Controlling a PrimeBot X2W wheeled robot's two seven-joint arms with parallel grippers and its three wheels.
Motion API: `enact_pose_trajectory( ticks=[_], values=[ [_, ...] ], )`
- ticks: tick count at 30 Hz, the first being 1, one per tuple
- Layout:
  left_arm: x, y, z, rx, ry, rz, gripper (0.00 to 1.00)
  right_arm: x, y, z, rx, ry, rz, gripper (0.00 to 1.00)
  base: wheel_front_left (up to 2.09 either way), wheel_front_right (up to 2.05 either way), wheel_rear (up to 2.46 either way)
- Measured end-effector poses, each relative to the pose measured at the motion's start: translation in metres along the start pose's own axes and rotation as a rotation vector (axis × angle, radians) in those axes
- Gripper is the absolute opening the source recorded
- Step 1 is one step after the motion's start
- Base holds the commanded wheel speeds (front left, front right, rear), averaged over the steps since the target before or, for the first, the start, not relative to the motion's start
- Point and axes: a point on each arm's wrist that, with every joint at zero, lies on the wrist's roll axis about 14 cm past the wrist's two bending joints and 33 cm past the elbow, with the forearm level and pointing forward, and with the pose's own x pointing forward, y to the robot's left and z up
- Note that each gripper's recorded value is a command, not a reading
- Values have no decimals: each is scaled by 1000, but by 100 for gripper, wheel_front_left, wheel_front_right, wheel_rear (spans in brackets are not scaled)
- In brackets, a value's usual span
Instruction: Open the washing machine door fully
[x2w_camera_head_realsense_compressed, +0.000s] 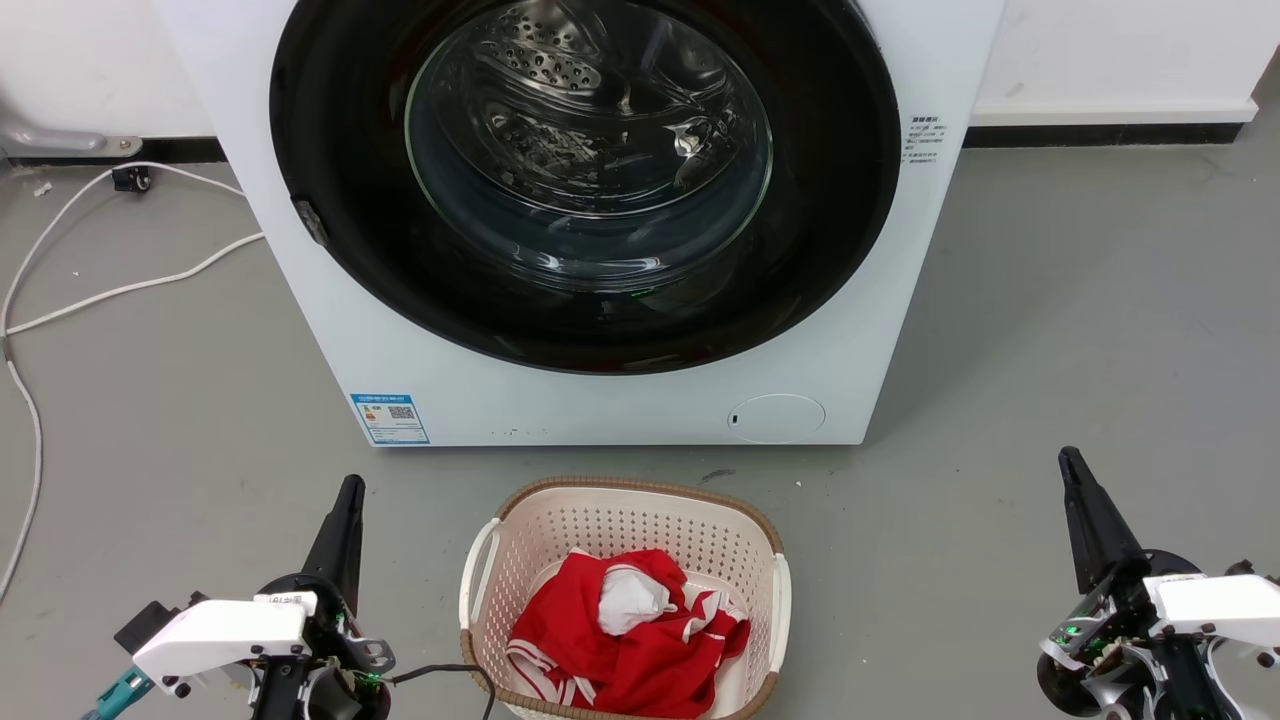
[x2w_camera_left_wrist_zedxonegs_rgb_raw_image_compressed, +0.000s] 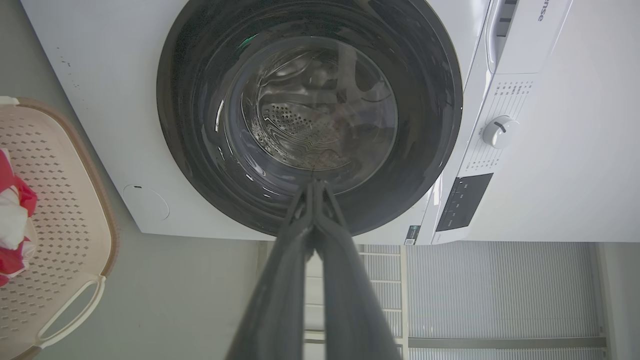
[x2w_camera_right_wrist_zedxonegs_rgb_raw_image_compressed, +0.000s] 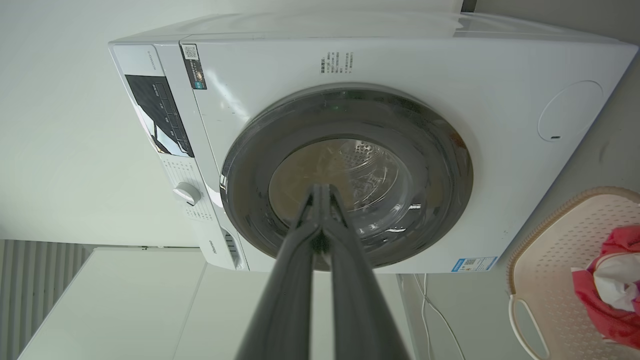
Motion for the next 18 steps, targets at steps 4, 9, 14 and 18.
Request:
enact_pose_trajectory(
  ticks=[4,9,14,18],
  values=[
    [0,0,0,0,-1,0,0,0,0,0,0,2,0,0,0,0,0],
    [0,0,0,-1,-1,0,100,0,0,0,-1,1,-1,100,0,0,0],
    [-8,18,-3,-10,0,53,100,-9,-19,-1,5,-5,-54,100,0,0,0],
    [-6,14,-10,-6,8,41,100,-10,-15,-3,3,-10,-40,100,0,0,0]
  ],
)
